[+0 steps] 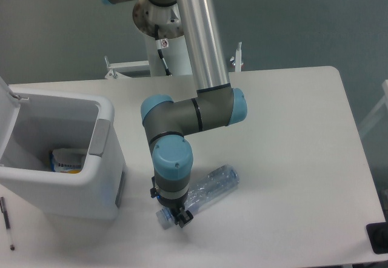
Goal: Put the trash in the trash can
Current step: 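Lift the bottle, tilting it upright with the cap end down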
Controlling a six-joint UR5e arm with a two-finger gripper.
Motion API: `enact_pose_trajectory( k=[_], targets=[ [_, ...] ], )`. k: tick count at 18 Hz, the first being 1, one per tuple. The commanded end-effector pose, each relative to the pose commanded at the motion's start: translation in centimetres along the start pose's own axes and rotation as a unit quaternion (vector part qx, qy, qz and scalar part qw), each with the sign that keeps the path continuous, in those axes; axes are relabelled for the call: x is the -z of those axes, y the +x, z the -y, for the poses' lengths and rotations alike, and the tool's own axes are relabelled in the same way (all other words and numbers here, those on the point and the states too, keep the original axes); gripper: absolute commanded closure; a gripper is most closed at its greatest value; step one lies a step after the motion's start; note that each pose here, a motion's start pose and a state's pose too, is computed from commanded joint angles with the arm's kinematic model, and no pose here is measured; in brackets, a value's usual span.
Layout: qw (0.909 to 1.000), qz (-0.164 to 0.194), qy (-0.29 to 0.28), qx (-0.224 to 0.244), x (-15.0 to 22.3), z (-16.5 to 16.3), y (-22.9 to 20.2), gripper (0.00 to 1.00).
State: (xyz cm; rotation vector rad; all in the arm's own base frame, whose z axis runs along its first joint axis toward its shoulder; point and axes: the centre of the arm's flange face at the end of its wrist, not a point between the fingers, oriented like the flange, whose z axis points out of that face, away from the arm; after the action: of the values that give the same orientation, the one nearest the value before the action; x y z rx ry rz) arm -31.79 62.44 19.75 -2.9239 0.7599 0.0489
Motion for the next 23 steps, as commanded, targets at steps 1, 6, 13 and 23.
enact_pose_trajectory(
  k=[1,6,13,23],
  targets=[
    [1.0,0.003,0.001,0.004,0.2,0.1,-0.1,0.44],
    [0.9995,0.023,0.011,0.02,2.5,0.5,-1.1,0.45],
    [0.995,0.059,0.033,0.074,6.9,-0.2,-3.9,0.47],
    [0.9567,0.048,0.17,0.232,14.7,0.3,-6.3,0.47]
  ],
)
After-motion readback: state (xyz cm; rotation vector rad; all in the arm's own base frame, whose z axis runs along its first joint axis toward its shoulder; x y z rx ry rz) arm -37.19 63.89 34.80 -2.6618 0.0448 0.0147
